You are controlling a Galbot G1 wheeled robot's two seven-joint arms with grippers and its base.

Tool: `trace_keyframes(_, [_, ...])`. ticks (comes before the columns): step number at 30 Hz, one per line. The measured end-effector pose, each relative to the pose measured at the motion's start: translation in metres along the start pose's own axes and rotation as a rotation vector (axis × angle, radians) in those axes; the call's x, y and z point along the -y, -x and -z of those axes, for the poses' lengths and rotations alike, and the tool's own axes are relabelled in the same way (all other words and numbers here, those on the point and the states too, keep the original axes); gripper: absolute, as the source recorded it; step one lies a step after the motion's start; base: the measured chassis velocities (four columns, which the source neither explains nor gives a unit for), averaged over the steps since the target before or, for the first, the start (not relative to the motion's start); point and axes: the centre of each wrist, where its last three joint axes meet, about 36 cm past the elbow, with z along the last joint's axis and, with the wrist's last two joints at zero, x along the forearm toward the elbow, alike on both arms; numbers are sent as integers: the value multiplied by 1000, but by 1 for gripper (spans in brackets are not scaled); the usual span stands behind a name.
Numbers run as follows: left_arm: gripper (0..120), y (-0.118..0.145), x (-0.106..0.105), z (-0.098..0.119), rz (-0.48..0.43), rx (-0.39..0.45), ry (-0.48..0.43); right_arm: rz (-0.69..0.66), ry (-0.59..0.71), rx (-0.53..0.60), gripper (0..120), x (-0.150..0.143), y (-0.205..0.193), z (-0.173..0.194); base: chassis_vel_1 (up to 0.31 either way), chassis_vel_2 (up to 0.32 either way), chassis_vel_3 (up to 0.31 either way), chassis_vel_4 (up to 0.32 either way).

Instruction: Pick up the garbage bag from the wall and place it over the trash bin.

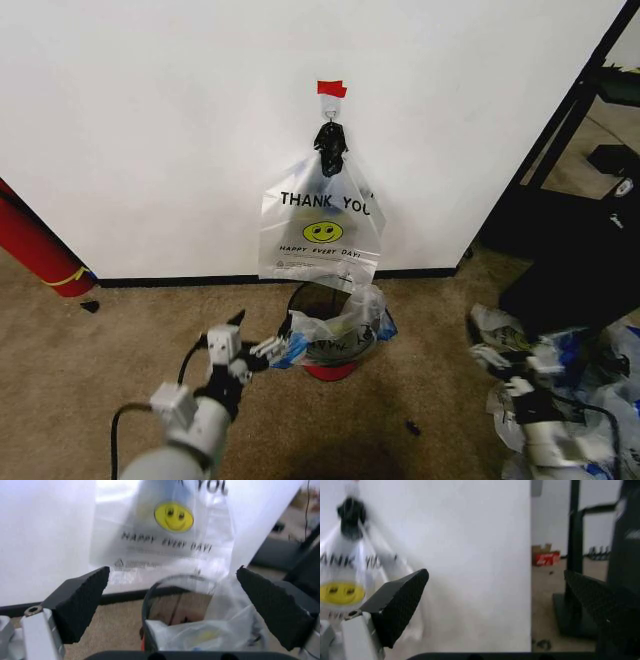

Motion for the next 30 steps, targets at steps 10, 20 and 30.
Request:
trace_keyframes(10, [99,84,-56,8,32,-269,-23,-2,13,36,100,-15,-15,24,0,0,0,0])
trace_keyframes(20, [94,143,-67,31,-100,-383,-73,-16,1,33,100,-15,-21,25,0,0,0,0])
trace_keyframes(30, [86,195,-72,7,-182,-502,-25,-22,-27,53,100,-9,-20,43,0,0,0,0])
